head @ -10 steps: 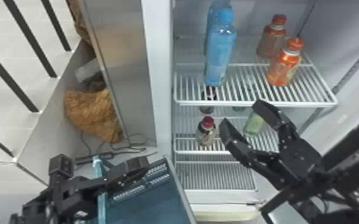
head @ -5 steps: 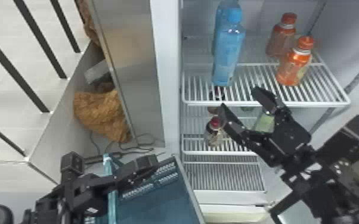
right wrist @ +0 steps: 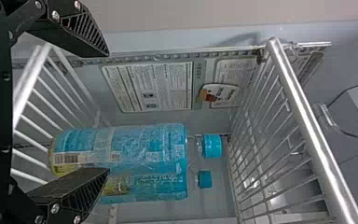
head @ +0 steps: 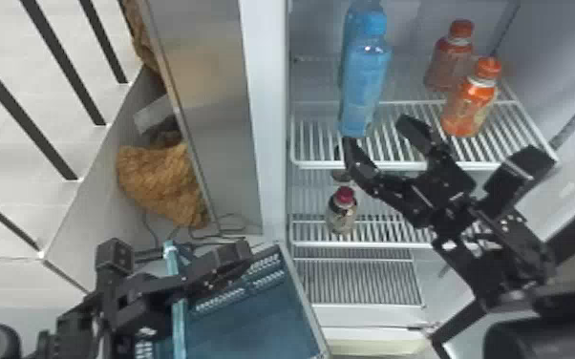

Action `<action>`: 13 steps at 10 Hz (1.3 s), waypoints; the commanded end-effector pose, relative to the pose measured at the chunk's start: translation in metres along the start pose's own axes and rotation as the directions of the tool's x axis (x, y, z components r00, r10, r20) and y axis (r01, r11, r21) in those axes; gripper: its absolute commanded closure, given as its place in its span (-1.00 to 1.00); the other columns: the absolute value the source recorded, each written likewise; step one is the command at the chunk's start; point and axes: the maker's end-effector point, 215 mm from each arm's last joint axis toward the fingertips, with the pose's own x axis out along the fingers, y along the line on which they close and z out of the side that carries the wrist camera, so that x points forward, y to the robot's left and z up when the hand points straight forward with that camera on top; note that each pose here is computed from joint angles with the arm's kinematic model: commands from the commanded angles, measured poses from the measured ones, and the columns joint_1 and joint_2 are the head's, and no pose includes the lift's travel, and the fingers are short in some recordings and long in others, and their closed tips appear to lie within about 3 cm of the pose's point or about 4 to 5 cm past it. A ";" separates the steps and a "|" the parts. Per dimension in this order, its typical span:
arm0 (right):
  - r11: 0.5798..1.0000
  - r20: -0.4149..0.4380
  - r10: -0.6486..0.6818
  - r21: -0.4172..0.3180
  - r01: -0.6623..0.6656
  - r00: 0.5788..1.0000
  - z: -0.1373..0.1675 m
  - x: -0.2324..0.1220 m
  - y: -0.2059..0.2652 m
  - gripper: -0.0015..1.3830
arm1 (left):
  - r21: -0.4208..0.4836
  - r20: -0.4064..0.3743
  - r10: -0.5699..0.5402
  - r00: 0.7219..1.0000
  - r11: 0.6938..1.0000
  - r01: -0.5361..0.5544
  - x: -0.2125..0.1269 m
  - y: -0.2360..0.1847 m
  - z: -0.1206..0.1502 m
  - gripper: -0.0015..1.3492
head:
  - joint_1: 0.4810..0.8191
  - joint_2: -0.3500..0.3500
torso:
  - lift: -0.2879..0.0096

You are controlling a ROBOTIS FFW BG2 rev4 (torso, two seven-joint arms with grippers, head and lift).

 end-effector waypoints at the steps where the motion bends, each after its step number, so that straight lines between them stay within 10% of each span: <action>1: 1.000 -0.002 0.008 -0.001 -0.008 1.000 0.000 0.014 0.000 -0.76 | 0.002 -0.002 -0.001 1.000 1.000 0.001 0.001 -0.001 0.000 0.78 | 0.27 0.01 | 0.87; 13: 0.998 -0.039 -0.052 -0.024 0.051 0.998 -0.008 0.069 -0.042 -0.77 | 0.017 -0.016 -0.001 1.000 1.000 0.001 0.008 -0.003 0.004 0.78 | 0.27 -0.01 | 0.87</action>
